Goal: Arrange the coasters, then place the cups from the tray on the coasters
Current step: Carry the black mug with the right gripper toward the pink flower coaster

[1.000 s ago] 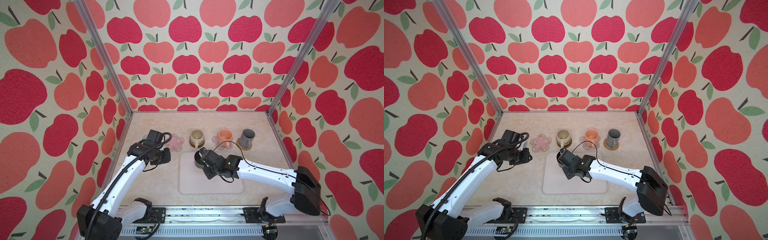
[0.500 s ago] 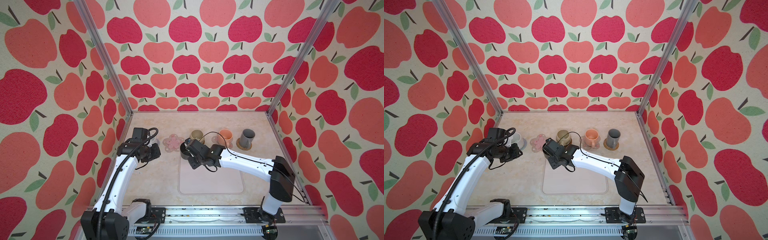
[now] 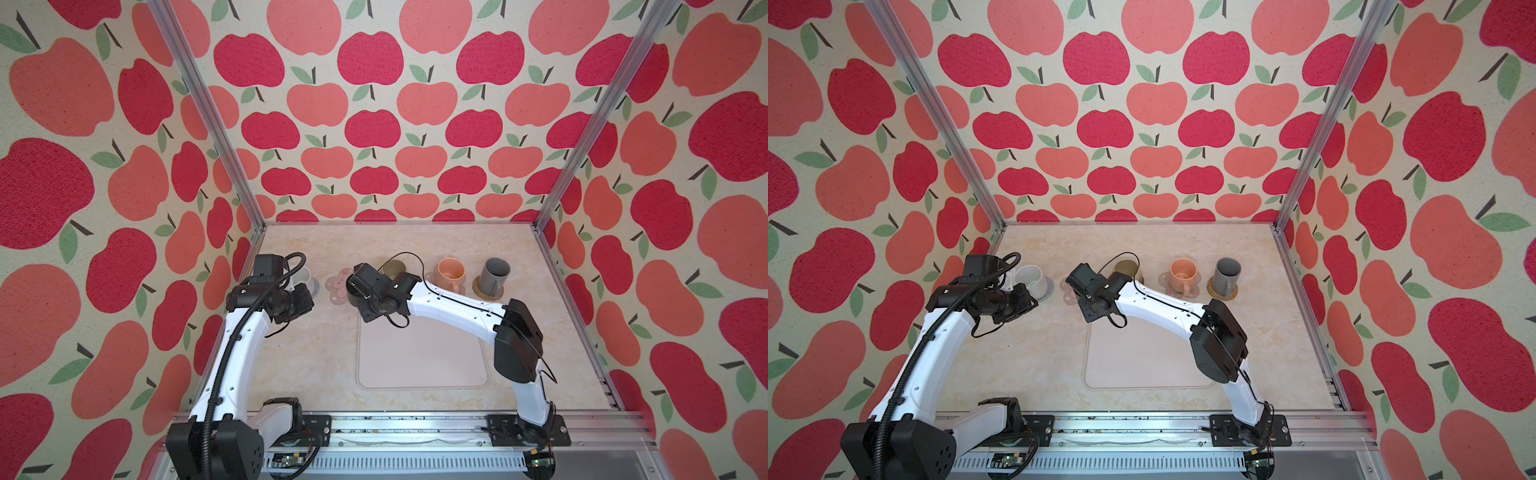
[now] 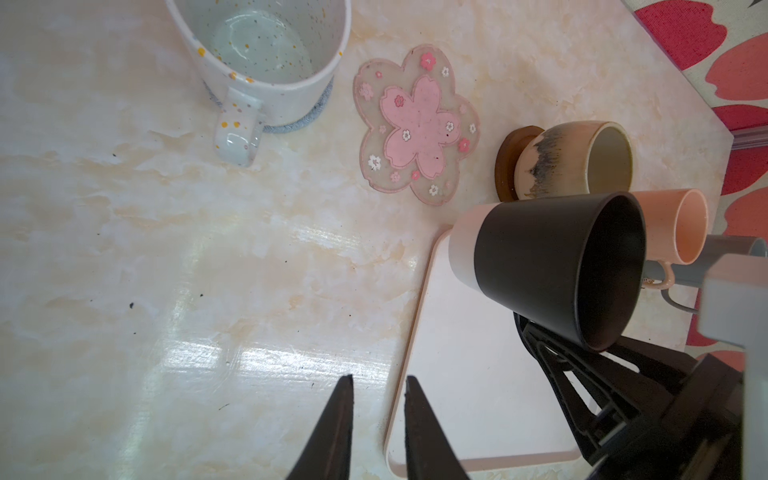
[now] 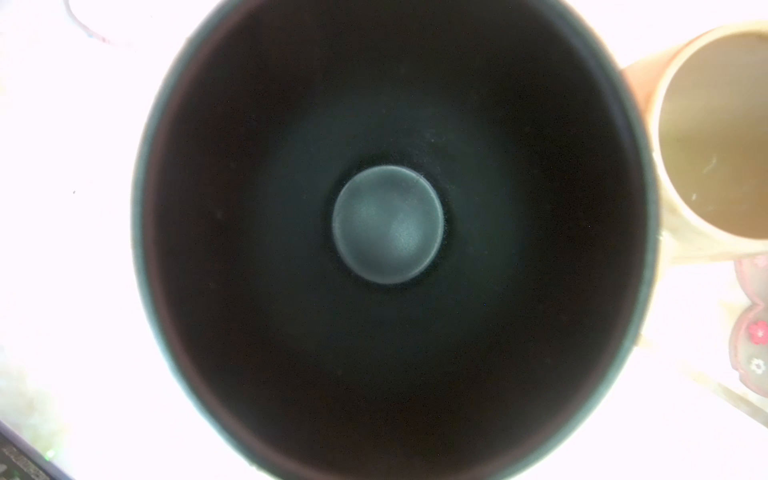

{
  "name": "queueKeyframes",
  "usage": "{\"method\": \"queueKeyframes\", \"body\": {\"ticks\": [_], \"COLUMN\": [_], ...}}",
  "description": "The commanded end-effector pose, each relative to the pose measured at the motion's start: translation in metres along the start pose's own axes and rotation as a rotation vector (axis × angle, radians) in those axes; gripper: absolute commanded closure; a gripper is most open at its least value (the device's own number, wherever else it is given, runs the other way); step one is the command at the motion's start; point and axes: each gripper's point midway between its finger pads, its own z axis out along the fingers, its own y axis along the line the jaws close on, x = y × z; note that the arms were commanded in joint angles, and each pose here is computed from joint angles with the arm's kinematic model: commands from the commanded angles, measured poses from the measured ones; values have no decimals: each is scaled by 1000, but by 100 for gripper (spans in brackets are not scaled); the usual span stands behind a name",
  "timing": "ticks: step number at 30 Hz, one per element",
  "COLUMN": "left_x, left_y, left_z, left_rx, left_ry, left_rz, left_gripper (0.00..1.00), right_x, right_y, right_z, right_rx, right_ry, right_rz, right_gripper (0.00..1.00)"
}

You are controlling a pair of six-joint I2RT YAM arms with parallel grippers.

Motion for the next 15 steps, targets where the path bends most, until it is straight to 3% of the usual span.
{"method": "queueKeyframes", "body": {"ticks": [1, 15], "left_x": [-10, -17], "left_y": [-6, -3], "left_z": [-4, 0], "left_rx": [24, 26], "left_ry": [-20, -31], "left_rz": [18, 8], "left_gripper": [75, 75], "right_x": [-33, -60], "right_y": [2, -7], "right_z": [-10, 9], "right_rx": [8, 49], "right_ry": [-78, -120], "right_rz": [88, 270], "right_gripper": [100, 100]}}
